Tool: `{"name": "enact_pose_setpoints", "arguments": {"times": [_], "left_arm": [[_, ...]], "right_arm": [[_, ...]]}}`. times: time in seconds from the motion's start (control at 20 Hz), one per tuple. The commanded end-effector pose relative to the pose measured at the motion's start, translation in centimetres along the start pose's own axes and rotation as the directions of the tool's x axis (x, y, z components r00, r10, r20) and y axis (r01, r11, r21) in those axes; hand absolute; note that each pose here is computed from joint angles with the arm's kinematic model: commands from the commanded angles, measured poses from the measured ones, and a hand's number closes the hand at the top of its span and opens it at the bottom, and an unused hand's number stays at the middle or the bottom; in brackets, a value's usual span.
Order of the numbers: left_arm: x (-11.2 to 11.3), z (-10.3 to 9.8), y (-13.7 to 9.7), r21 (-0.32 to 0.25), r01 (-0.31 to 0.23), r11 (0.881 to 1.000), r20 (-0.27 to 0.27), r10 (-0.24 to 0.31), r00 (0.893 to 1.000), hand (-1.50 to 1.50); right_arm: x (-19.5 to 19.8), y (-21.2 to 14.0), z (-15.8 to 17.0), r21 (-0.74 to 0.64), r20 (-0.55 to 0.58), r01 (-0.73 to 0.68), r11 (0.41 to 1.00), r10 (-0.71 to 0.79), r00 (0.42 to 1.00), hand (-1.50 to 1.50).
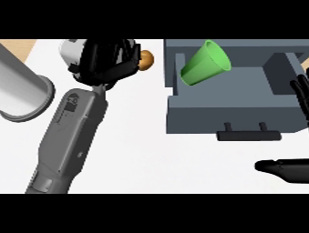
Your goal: Pick up the cup, place it into the drawer and close the drawer
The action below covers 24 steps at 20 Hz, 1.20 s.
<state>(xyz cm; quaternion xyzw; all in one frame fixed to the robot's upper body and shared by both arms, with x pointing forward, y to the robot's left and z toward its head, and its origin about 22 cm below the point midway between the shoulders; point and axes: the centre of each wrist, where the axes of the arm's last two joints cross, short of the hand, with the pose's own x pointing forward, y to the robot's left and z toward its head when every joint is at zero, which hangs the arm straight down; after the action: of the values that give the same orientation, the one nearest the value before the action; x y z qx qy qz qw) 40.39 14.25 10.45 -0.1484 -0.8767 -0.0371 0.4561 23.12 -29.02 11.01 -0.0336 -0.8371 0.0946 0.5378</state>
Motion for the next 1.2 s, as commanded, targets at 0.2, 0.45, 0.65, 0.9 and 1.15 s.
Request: {"name": "enact_pose_setpoints", "arguments": {"times": [0.2, 0.45, 0.65, 0.9, 1.15], "left_arm": [[2.8, -5.7, -5.9, -0.023, 0.064, 0.998, -0.063, -0.066, 0.996, 1.50], [2.7, -7.7, -8.6, 0.003, 0.067, 0.998, -0.137, -0.066, 0.988, 1.50], [2.9, -8.9, -9.8, 0.004, 0.046, 0.999, -0.175, -0.044, 0.984, 1.50], [-0.8, -6.7, -9.3, -0.007, 0.110, 0.994, -0.209, -0.109, 0.972, 1.50], [-0.8, -7.3, -10.1, -0.036, 0.106, 0.994, -0.253, -0.112, 0.961, 1.50]], "right_arm": [[0.2, -1.7, 0.5, 0.012, 0.010, -0.018, 1.000, 0.018, 1.000, -1.50], [-0.8, -1.8, -0.3, 0.026, 0.022, 0.012, 1.000, -0.013, 1.000, -1.50], [-1.1, -1.1, 0.1, 0.009, 0.007, 0.000, 1.000, 0.000, 1.000, -1.50], [0.4, -0.5, -0.2, 0.037, 0.028, 0.001, 0.999, -0.002, 1.000, -1.50], [-0.5, 0.0, -1.1, 0.046, 0.030, -0.003, 0.999, 0.001, 1.000, -1.50]]}}
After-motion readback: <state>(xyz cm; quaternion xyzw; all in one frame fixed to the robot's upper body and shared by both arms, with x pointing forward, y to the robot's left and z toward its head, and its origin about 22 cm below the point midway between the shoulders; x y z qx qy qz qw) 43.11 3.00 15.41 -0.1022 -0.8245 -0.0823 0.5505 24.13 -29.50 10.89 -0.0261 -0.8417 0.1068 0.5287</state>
